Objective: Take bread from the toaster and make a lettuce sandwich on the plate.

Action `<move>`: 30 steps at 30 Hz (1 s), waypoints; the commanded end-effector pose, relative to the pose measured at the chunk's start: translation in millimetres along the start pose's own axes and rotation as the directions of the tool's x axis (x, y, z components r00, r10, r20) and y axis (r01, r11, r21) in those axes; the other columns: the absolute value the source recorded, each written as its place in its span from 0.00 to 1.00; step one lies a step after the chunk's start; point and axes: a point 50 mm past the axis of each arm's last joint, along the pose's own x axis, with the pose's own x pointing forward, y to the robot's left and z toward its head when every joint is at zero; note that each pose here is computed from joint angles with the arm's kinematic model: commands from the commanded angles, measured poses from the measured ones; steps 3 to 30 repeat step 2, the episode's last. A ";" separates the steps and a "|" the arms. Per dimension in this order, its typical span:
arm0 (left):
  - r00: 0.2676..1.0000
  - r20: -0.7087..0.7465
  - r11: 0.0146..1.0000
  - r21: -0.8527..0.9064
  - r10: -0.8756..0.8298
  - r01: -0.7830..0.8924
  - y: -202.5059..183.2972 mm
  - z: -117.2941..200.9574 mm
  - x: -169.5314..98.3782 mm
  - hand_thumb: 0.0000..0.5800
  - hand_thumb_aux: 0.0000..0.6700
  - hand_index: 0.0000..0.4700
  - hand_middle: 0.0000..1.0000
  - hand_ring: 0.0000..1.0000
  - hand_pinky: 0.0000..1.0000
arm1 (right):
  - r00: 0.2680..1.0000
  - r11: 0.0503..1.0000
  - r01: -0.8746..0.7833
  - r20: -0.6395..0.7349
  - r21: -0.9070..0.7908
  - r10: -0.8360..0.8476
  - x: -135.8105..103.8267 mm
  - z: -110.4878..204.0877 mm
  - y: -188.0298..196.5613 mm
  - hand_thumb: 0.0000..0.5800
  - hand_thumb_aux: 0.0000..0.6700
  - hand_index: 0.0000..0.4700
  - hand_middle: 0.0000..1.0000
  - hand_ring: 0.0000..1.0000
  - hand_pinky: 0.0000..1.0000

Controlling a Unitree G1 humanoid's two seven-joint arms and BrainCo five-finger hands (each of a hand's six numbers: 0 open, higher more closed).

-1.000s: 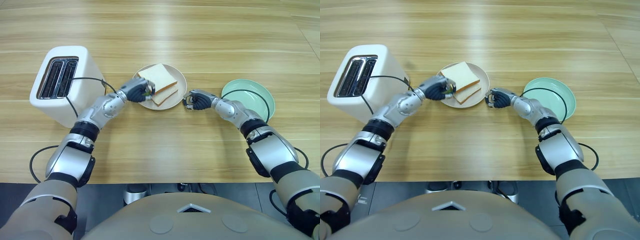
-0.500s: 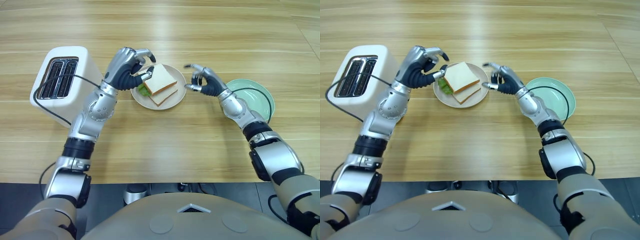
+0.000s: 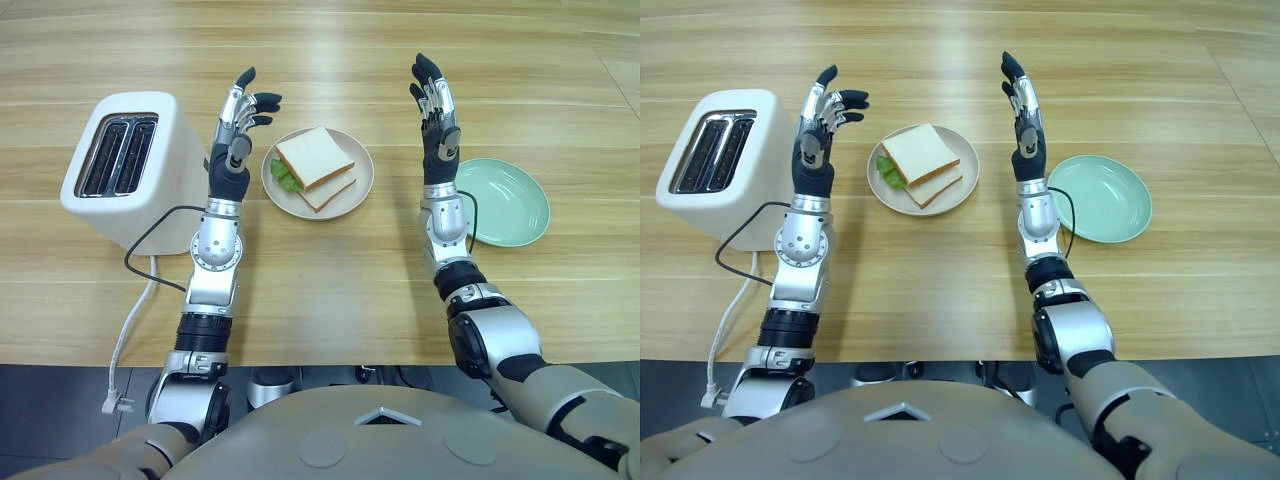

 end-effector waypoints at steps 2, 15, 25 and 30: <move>0.999 -0.029 0.999 0.010 -0.031 0.032 -5.8 -13.8 -7.9 0.00 0.00 0.00 0.00 0.00 0.00 | 0.999 0.999 -0.026 -0.028 -0.026 0.025 -12.2 -4.7 1.2 0.00 0.00 0.00 0.00 0.00 0.00; 0.999 -0.029 0.999 0.010 -0.031 0.032 -5.8 -13.8 -7.9 0.00 0.00 0.00 0.00 0.00 0.00 | 0.999 0.999 -0.026 -0.028 -0.026 0.025 -12.2 -4.7 1.2 0.00 0.00 0.00 0.00 0.00 0.00; 0.999 -0.029 0.999 0.010 -0.031 0.032 -5.8 -13.8 -7.9 0.00 0.00 0.00 0.00 0.00 0.00 | 0.999 0.999 -0.026 -0.028 -0.026 0.025 -12.2 -4.7 1.2 0.00 0.00 0.00 0.00 0.00 0.00; 0.999 -0.029 0.999 0.010 -0.031 0.032 -5.8 -13.8 -7.9 0.00 0.00 0.00 0.00 0.00 0.00 | 0.999 0.999 -0.026 -0.028 -0.026 0.025 -12.2 -4.7 1.2 0.00 0.00 0.00 0.00 0.00 0.00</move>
